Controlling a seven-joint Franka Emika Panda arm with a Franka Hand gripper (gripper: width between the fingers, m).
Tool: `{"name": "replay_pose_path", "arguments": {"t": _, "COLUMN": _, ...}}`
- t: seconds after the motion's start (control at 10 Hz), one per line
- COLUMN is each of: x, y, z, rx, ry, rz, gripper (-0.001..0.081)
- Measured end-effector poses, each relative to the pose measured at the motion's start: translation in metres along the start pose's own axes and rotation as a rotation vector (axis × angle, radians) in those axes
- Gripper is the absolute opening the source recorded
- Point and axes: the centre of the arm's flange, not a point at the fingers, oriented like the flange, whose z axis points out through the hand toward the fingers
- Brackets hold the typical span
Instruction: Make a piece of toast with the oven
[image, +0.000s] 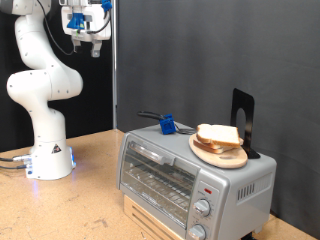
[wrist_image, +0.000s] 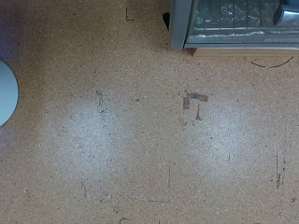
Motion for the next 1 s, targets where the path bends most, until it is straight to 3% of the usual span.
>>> {"name": "replay_pose_path", "arguments": {"t": 0.2, "x": 0.004, "y": 0.01, "z": 0.001, "rx": -0.04, "ry": 0.026, "rz": -0.242, "gripper": 0.0808}}
{"name": "replay_pose_path", "arguments": {"t": 0.5, "x": 0.029, "y": 0.025, "z": 0.001, "rx": -0.075, "ry": 0.12, "rz": -0.582, "gripper": 0.0808}}
{"name": "replay_pose_path", "arguments": {"t": 0.6, "x": 0.029, "y": 0.025, "z": 0.001, "rx": -0.075, "ry": 0.112, "rz": -0.539, "gripper": 0.0808}}
{"name": "replay_pose_path", "arguments": {"t": 0.8, "x": 0.017, "y": 0.018, "z": -0.005, "rx": 0.02, "ry": 0.049, "rz": -0.748, "gripper": 0.0808}}
{"name": "replay_pose_path", "arguments": {"t": 1.0, "x": 0.002, "y": -0.004, "z": -0.008, "rx": 0.181, "ry": -0.024, "rz": -0.955, "gripper": 0.0808}}
